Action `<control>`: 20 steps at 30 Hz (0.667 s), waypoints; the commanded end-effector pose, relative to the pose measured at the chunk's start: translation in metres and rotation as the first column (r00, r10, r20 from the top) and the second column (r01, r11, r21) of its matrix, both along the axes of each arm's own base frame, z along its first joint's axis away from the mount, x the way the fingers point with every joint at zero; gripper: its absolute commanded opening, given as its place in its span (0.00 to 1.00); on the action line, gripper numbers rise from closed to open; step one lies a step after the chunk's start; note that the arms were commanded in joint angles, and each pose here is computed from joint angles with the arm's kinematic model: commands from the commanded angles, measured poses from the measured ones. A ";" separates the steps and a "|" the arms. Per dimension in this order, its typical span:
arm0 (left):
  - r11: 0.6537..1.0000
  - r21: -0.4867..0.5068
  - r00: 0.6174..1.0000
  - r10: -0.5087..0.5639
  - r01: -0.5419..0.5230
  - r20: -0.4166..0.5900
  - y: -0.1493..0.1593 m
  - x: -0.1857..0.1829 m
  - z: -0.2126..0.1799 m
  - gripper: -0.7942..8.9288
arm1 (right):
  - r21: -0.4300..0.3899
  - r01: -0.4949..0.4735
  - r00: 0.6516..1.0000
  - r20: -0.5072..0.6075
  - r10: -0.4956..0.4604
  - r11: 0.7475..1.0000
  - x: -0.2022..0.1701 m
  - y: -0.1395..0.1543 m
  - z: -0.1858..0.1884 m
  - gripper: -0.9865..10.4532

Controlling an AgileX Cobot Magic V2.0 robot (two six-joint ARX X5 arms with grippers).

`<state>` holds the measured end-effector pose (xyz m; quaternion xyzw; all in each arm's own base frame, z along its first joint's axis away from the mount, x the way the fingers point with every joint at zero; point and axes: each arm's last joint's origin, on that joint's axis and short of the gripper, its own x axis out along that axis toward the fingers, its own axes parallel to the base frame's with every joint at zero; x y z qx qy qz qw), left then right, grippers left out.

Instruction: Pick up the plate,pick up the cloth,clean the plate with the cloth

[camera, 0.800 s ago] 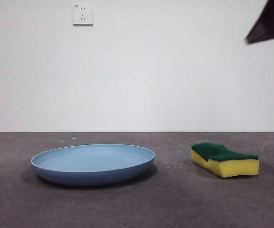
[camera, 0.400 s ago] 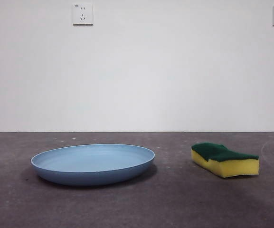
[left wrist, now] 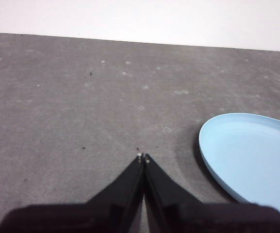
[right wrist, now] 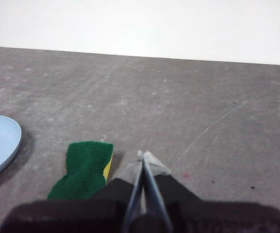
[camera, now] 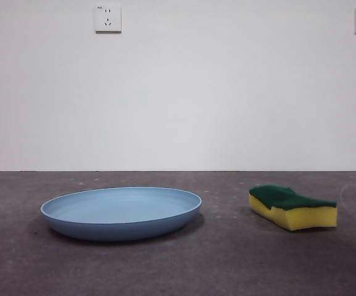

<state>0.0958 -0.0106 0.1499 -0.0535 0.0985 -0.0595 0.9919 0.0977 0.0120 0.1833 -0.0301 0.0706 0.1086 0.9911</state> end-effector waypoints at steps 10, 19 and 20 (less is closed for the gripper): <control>1.000 0.011 1.000 0.002 -0.002 -0.006 0.000 0.000 -0.004 0.08 | 0.063 0.006 0.999 0.038 -0.009 0.998 -0.004 0.000 -0.018 0.09; 1.000 0.011 1.000 0.002 -0.002 -0.006 0.000 0.000 -0.004 0.08 | 0.137 0.027 0.998 -0.057 -0.019 0.990 -0.003 0.000 -0.035 0.09; 1.000 0.011 1.000 0.002 -0.002 -0.006 0.000 0.000 -0.004 0.08 | 0.138 0.026 0.998 -0.057 -0.019 0.990 -0.003 0.000 -0.034 0.09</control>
